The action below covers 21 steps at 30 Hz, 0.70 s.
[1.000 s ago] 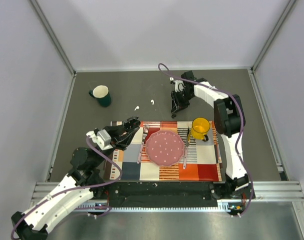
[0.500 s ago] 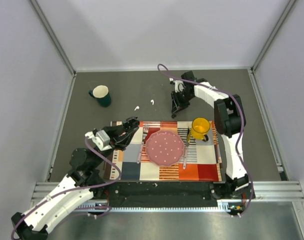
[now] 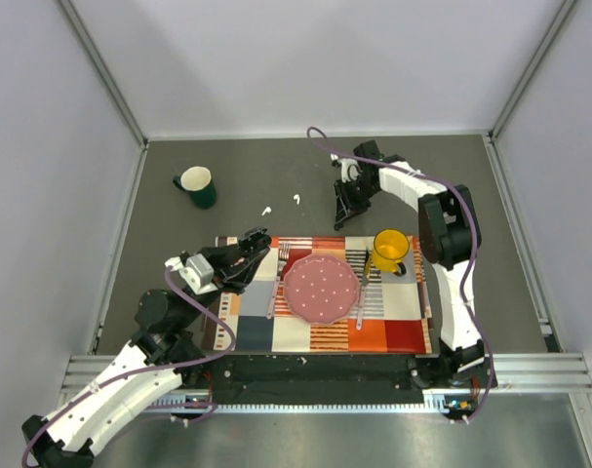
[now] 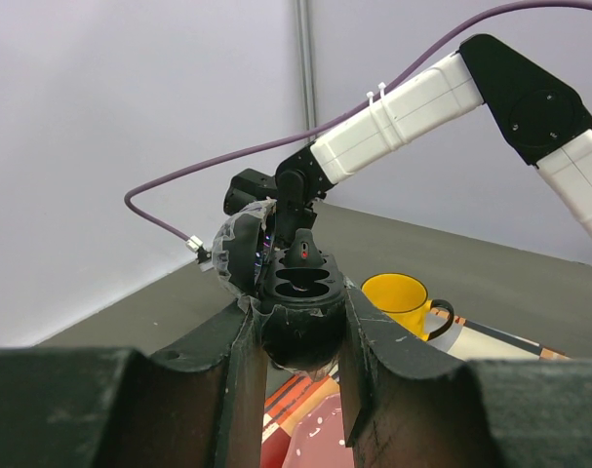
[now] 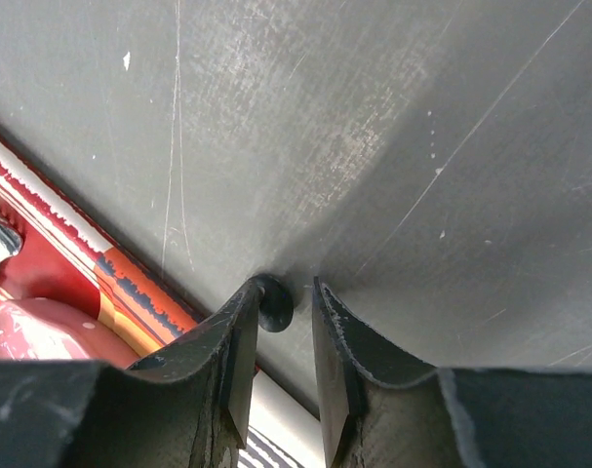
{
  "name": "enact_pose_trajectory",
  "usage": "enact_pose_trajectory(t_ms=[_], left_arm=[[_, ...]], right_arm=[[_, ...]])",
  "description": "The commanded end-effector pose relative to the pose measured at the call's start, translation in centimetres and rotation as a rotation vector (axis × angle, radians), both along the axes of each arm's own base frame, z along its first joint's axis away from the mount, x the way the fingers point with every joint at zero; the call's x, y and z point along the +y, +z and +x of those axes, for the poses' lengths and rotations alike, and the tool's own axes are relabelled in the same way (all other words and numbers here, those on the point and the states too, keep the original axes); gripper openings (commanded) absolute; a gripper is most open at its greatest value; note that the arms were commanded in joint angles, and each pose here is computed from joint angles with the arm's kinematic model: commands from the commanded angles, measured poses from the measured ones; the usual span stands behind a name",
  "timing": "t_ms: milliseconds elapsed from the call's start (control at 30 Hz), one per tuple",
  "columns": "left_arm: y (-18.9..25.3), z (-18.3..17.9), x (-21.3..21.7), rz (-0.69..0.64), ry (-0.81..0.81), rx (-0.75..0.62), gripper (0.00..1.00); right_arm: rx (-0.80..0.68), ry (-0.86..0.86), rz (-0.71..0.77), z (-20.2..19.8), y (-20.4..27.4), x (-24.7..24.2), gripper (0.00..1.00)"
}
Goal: Insert the wireless bluetooth earbuds into the charging case
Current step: Pick up the earbud from the center of the board.
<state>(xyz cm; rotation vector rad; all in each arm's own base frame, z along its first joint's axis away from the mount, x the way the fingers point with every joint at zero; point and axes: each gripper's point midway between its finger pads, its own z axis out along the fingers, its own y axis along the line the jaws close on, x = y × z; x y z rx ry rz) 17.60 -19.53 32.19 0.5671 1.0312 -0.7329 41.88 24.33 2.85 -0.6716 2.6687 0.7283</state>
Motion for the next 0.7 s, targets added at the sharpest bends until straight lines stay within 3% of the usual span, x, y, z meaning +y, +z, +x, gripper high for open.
enact_pose_trajectory(t_ms=[0, 400, 667], left_arm=[[0.76, -0.18, 0.27, -0.03, 0.004, -0.021, 0.0], [0.73, -0.19, 0.43, -0.032, 0.011, -0.021, 0.0], [0.61, -0.18, 0.42, -0.03, 0.011, -0.019, 0.0]], right_arm=[[0.051, 0.021, -0.093, -2.27, -1.78, -1.02, 0.29], [0.055, 0.019, -0.104, -2.86, -1.7, -1.35, 0.27], [0.058, 0.004, -0.073, -2.91, -1.42, -0.78, 0.15]])
